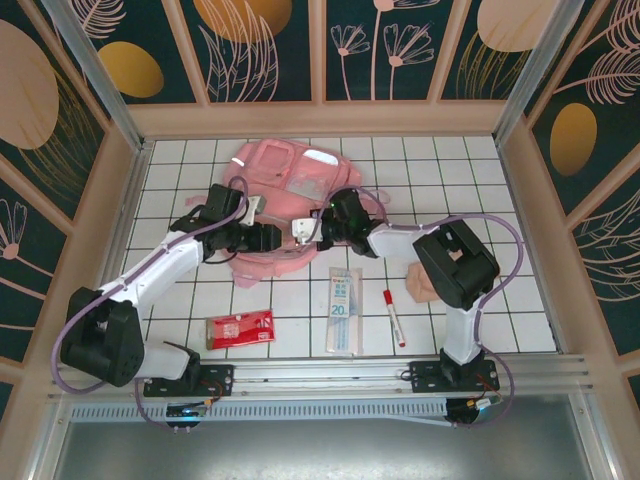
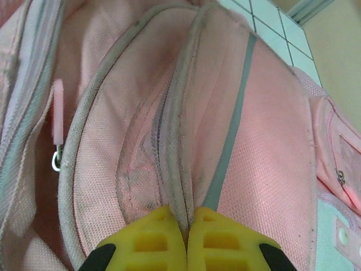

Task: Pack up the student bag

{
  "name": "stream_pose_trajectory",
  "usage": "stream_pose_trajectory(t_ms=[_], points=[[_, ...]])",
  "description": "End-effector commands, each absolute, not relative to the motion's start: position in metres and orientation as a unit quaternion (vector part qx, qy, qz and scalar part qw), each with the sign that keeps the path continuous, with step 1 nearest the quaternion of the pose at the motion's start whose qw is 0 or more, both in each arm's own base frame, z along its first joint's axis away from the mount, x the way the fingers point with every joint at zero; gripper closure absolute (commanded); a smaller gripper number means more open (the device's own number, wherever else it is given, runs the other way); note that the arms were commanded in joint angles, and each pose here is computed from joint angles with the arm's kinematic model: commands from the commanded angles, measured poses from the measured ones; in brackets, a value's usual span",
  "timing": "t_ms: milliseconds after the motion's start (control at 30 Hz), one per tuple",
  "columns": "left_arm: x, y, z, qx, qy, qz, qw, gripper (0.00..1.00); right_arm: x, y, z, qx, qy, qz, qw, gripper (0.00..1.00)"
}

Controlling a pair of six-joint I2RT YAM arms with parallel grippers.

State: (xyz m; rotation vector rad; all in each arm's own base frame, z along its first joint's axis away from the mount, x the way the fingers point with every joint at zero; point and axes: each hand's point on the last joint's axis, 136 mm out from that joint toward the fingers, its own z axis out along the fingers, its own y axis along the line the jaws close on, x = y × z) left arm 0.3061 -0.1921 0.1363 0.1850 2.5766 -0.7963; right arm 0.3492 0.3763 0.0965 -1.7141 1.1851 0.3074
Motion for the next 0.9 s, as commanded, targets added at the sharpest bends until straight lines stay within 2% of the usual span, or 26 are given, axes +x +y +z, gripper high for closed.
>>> stream_pose_trajectory(t_ms=[0, 267, 467, 633, 733, 867], points=[[0.321, -0.199, 0.143, 0.126, 0.915, -0.280, 0.262, 0.50, 0.367, 0.379, 0.178, -0.644, 0.477, 0.178, 0.571, 1.00], [0.312, -0.234, 0.154, 0.226, 0.870, -0.319, 0.299, 0.48, 0.381, 0.373, 0.219, -0.612, 0.480, 0.241, 0.581, 1.00], [0.318, -0.236, 0.147, 0.209, 0.872, -0.304, 0.321, 0.46, 0.375, 0.375, 0.221, -0.615, 0.482, 0.265, 0.565, 1.00], [0.335, -0.231, 0.137, 0.195, 0.884, -0.264, 0.332, 0.55, 0.368, 0.376, 0.217, -0.623, 0.477, 0.276, 0.555, 1.00], [0.349, -0.224, 0.137, 0.174, 0.891, -0.236, 0.348, 0.56, 0.365, 0.375, 0.218, -0.625, 0.475, 0.278, 0.554, 1.00], [0.351, -0.232, 0.127, 0.183, 0.891, -0.247, 0.334, 0.64, 0.363, 0.375, 0.222, -0.626, 0.472, 0.276, 0.556, 1.00]])
